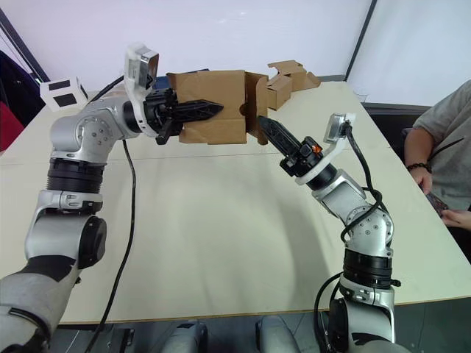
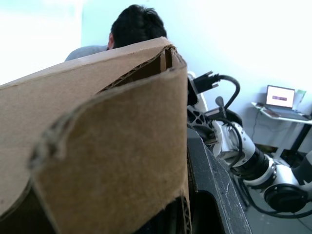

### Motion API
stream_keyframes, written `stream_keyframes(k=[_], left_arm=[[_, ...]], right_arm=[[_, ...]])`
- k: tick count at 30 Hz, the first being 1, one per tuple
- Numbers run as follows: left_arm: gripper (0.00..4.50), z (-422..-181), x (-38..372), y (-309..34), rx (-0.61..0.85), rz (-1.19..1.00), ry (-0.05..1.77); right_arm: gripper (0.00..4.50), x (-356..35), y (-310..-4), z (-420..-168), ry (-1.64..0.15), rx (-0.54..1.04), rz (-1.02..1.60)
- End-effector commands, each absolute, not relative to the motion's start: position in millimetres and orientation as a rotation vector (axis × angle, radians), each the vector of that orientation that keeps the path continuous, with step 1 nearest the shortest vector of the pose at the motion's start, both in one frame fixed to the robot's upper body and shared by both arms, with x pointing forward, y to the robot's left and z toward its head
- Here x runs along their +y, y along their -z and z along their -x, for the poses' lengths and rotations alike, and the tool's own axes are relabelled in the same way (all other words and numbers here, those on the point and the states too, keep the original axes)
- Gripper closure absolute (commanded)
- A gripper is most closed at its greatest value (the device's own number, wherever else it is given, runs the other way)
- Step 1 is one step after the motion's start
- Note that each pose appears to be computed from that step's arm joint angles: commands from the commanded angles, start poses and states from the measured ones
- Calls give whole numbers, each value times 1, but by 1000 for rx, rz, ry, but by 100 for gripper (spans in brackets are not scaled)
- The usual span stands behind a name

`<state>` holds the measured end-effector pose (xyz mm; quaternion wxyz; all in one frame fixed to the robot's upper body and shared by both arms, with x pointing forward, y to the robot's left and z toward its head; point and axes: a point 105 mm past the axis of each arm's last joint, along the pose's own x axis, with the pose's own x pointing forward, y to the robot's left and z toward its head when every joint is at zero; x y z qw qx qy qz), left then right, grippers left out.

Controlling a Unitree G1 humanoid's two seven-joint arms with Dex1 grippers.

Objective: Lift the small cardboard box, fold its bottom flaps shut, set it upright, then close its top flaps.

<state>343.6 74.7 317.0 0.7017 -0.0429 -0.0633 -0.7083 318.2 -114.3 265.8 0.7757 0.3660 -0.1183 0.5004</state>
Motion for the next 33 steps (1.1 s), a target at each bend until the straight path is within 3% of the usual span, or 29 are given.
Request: stream_keyframes(k=[1, 2, 17, 33], left_arm=[[450, -334, 76, -334, -204, 59, 1601], [450, -334, 75, -334, -202, 59, 1603], [450, -334, 73, -329, -189, 54, 1602], [450, -339, 71, -324, -188, 41, 1582]], right_arm=[[327, -117, -277, -312, -1101, -307, -799], [354, -117, -277, -312, -1101, -307, -799], [354, -114, -278, -318, -1063, -325, -777], [354, -82, -284, -309, -1110, -327, -748]])
